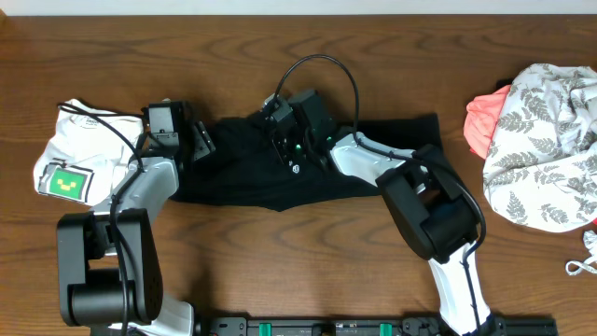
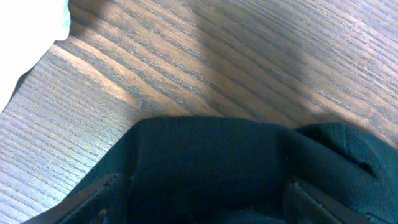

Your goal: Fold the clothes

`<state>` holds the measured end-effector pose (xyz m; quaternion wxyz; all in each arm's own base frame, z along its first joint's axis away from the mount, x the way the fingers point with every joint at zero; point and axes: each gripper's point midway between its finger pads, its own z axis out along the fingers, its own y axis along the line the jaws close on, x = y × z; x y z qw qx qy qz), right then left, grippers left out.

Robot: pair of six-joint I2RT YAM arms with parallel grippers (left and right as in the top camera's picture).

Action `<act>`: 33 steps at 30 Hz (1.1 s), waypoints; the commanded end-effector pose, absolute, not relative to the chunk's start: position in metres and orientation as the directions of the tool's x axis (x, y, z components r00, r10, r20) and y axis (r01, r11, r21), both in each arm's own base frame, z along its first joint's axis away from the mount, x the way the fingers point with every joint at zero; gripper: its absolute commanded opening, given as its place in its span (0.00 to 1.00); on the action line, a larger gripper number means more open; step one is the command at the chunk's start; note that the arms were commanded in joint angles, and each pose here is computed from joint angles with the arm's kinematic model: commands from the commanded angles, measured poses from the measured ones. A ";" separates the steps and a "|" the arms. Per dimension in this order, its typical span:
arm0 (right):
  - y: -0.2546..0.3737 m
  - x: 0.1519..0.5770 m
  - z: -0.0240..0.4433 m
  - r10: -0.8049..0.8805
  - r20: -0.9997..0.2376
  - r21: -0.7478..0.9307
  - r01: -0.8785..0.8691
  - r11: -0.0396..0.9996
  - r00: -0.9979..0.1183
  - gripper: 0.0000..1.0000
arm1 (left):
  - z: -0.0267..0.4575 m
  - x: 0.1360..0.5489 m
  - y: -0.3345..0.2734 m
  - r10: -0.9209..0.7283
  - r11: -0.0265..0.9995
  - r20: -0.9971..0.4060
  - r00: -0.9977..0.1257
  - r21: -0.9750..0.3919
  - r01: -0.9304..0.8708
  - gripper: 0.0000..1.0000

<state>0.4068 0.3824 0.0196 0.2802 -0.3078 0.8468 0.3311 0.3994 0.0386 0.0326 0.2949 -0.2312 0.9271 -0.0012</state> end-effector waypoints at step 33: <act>0.358 0.420 0.068 -0.269 -0.660 0.449 -0.656 0.607 -0.702 0.18 | 0.027 0.396 0.040 -0.423 0.896 -0.528 -0.736 -0.122 -0.427 0.79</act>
